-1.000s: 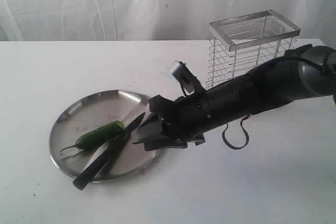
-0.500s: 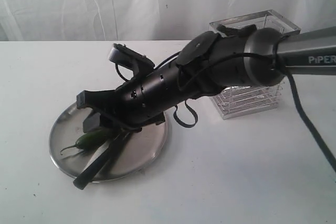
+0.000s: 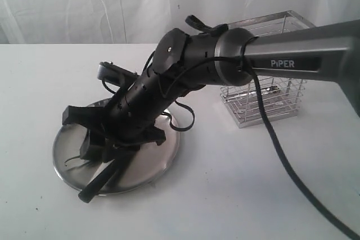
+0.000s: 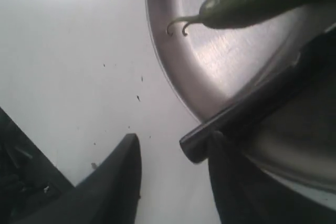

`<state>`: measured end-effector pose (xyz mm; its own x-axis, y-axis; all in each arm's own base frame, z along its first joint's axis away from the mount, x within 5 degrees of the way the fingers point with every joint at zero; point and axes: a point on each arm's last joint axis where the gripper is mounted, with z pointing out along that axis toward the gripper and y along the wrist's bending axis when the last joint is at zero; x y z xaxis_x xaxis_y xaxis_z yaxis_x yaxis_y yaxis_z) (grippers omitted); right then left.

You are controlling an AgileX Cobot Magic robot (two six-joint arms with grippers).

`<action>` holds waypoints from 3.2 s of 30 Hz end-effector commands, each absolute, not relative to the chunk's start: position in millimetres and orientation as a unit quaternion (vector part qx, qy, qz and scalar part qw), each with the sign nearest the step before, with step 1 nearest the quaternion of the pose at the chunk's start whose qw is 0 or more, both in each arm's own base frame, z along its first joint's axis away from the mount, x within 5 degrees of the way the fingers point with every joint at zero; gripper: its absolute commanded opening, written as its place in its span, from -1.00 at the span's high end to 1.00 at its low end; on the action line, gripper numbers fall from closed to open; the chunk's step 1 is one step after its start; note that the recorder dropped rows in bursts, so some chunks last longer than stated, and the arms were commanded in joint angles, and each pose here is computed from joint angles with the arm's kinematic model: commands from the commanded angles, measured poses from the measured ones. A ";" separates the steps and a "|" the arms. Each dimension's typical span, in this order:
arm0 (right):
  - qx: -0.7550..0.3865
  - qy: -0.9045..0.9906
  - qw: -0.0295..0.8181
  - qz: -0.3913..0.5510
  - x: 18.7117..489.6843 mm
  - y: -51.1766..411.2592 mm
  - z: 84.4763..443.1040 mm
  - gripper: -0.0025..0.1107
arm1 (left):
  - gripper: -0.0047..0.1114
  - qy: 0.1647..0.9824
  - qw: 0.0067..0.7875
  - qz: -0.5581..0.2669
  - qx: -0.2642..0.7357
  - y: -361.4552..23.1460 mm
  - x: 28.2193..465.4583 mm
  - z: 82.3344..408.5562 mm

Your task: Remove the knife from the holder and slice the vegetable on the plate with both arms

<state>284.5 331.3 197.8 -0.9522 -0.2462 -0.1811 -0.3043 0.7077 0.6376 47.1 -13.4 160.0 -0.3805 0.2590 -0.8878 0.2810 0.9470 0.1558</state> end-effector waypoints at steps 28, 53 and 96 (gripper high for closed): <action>-0.025 0.921 0.006 0.389 301.3 308.2 155.5 0.03 | 0.92 0.834 0.525 -0.011 0.167 -13.6 46.2 157.8; 0.004 0.925 0.028 0.380 296.6 324.3 140.2 -0.23 | 0.92 0.834 0.525 -0.011 0.167 -13.6 46.2 157.8; 0.076 0.919 0.076 0.379 301.2 329.5 148.1 0.96 | 0.92 0.834 0.525 -0.011 0.167 -13.6 46.2 157.8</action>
